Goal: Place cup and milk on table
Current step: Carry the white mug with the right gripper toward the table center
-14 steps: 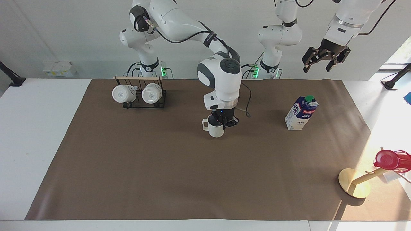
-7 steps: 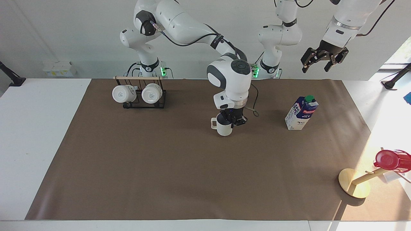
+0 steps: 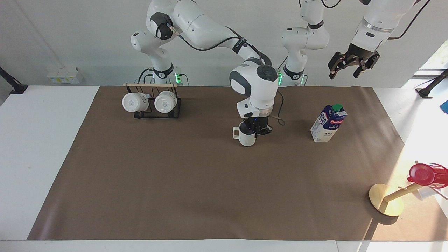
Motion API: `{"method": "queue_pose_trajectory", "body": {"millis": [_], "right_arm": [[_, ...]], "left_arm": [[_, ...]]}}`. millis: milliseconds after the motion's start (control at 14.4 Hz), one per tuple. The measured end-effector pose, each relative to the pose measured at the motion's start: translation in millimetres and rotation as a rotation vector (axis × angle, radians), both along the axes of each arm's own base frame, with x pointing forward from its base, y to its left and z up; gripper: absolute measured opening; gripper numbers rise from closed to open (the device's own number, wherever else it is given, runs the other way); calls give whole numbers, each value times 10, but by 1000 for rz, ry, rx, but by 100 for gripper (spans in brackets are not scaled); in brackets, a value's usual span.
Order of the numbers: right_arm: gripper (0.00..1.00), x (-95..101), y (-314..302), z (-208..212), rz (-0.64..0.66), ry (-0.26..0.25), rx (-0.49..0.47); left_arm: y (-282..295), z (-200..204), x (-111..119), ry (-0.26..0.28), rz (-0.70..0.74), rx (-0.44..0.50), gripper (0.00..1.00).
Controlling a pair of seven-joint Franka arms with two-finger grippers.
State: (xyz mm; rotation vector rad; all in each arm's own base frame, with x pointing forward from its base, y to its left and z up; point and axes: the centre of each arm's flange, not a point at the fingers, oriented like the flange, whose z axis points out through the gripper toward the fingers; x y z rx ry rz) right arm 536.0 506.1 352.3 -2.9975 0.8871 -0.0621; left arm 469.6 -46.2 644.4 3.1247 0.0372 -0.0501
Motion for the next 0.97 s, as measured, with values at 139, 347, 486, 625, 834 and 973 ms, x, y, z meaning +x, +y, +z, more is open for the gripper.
{"method": "queue_pose_trajectory", "body": {"millis": [139,347,486,625,834,973], "right_arm": [[34,12,-11,2,-2,-2,0],[67,39,-37,4,-7,-4,-2],[89,104,-90,60,-19,-15,4],[100,270,-253,320,-46,-47,29],[100,368,-586,920,-46,-72,37],[100,433,-986,1345,-18,-78,24]], "left_arm": [[4,-31,-13,7,-2,0,100],[120,-172,-38,22,-13,-1,100],[224,-290,-26,3,-55,-5,100],[310,-470,-10,-9,-65,-7,100],[464,-825,-18,-8,-43,-8,100],[468,-1019,-47,-17,-54,-8,100]]}}
